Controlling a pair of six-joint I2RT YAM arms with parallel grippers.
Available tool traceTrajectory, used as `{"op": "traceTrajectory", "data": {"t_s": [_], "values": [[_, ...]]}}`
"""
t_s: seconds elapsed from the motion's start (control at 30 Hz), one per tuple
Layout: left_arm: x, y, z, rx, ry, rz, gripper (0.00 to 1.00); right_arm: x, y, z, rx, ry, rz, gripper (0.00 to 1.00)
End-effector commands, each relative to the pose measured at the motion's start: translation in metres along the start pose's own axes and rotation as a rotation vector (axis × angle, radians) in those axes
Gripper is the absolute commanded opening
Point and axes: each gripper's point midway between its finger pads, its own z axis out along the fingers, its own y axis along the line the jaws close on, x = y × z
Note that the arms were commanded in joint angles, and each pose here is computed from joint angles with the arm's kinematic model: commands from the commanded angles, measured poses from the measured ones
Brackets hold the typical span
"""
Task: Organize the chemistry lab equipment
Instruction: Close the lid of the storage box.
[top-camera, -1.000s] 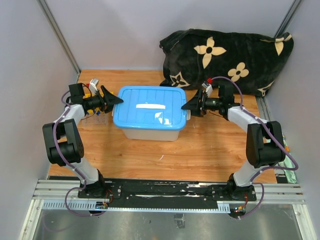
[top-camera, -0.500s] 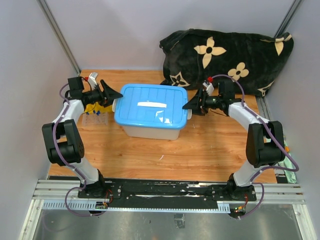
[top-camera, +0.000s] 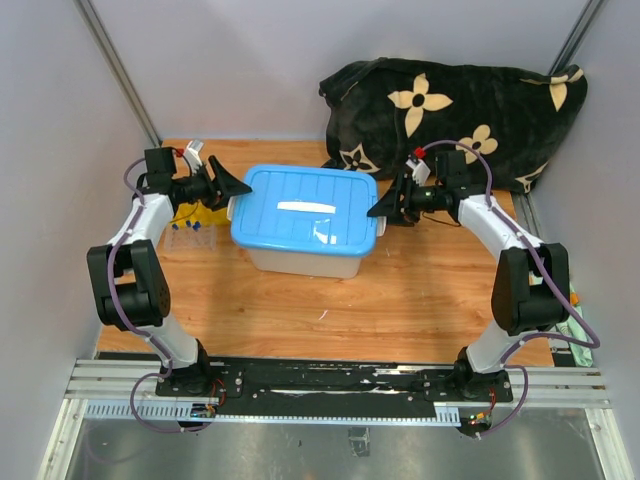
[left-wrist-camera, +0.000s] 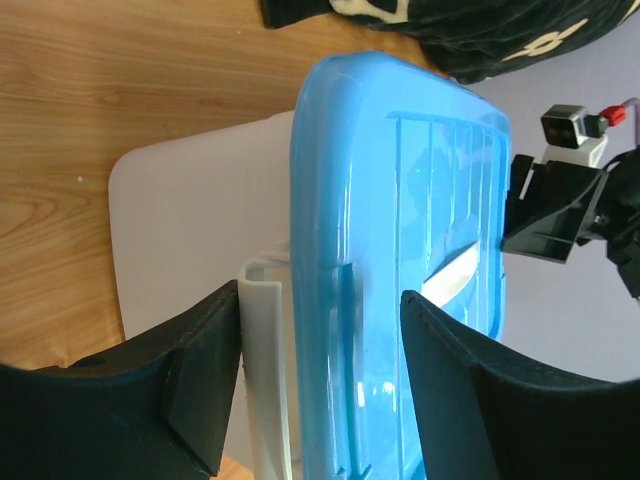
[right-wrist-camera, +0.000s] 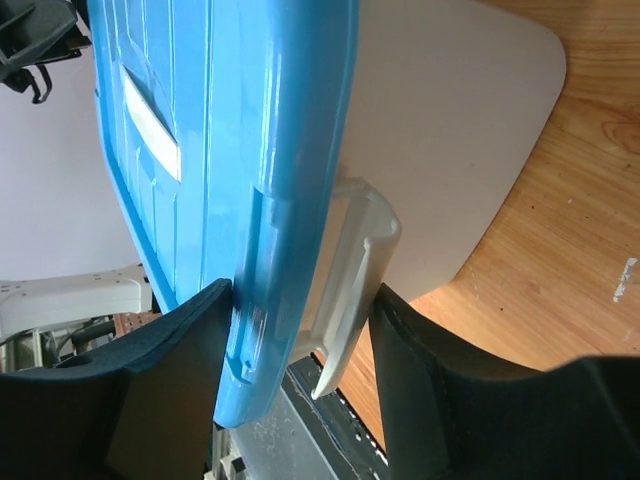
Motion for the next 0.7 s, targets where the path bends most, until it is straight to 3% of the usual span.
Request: {"op": "traceTrajectory", "data": {"t_s": [0.0,0.67], "values": [[0.021,-0.049,0.008,0.117,0.116,0.035,0.64,0.008,0.031,0.015,-0.041,0.068,-0.136,0.56],[0.045,-0.054,0.010,-0.045,0.160,0.072,0.58,0.016,0.028,0.021,0.103,0.132,-0.206,0.55]]}}
